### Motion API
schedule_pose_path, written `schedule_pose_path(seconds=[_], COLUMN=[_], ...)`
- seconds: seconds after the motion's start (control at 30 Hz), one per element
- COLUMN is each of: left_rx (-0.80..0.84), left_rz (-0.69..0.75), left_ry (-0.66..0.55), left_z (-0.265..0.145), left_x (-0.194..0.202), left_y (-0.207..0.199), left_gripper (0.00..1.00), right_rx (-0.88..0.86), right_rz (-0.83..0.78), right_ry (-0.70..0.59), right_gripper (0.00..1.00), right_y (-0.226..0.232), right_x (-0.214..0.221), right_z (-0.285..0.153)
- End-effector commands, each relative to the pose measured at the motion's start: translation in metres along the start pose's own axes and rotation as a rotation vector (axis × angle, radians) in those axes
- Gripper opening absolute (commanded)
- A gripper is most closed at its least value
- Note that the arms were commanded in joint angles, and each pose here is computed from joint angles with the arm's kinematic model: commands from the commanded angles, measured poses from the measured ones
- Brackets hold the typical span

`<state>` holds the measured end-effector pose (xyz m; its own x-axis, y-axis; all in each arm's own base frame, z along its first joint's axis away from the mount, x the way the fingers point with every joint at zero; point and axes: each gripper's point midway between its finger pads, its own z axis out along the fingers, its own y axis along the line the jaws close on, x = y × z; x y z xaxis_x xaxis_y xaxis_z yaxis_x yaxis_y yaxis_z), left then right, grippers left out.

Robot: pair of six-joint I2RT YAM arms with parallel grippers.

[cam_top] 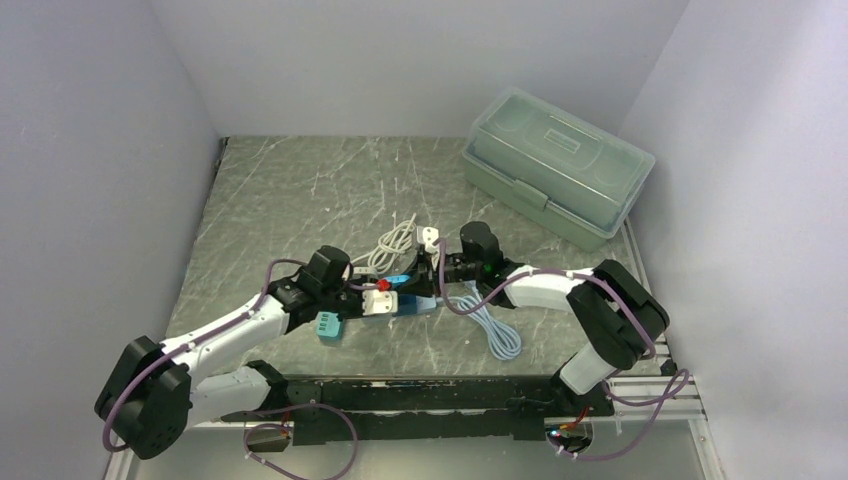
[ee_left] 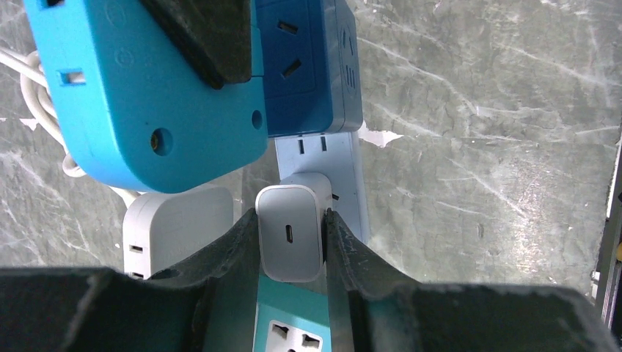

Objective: Insert the plug
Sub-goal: Insert the plug into the socket.

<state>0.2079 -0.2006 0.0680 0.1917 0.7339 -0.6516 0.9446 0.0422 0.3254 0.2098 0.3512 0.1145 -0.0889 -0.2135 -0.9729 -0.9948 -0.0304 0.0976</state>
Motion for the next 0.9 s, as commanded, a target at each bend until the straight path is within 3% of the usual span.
schedule_pose_path(seconds=[0.0, 0.1, 0.17, 0.3, 0.33, 0.37, 0.4, 0.77, 0.83, 0.87], left_rx=[0.068, 0.060, 0.059, 0.054, 0.054, 0.054, 0.052, 0.012, 0.020, 0.016], left_rz=[0.015, 0.011, 0.014, 0.013, 0.013, 0.012, 0.010, -0.001, -0.016, -0.026], left_ry=[0.155, 0.148, 0.146, 0.149, 0.146, 0.140, 0.136, 0.053, 0.036, 0.032], left_z=[-0.010, -0.010, -0.010, -0.011, -0.011, -0.011, -0.011, -0.013, -0.015, -0.016], left_x=[0.037, 0.034, 0.032, 0.032, 0.031, 0.029, 0.028, 0.001, -0.007, -0.010], left_y=[-0.024, -0.021, -0.019, -0.017, -0.017, -0.017, -0.016, 0.001, 0.003, 0.005], left_gripper=[0.00, 0.00, 0.00, 0.00, 0.00, 0.00, 0.00, 0.00, 0.06, 0.16], right_rx=[0.194, 0.225, 0.239, 0.260, 0.268, 0.276, 0.288, 0.257, 0.259, 0.263], right_rz=[0.252, 0.236, 0.236, 0.219, 0.202, 0.187, 0.174, 0.034, 0.024, 0.018], right_ry=[0.344, 0.293, 0.270, 0.221, 0.199, 0.182, 0.172, 0.066, 0.064, 0.067], right_gripper=[0.11, 0.28, 0.55, 0.62, 0.70, 0.88, 0.99, 1.00, 1.00, 1.00], right_y=[0.000, -0.002, -0.005, -0.009, -0.012, -0.015, -0.019, -0.027, -0.025, -0.024], right_x=[0.126, 0.114, 0.106, 0.090, 0.081, 0.073, 0.065, -0.027, -0.033, -0.036], right_z=[-0.026, -0.032, -0.035, -0.040, -0.040, -0.040, -0.042, -0.058, -0.061, -0.063])
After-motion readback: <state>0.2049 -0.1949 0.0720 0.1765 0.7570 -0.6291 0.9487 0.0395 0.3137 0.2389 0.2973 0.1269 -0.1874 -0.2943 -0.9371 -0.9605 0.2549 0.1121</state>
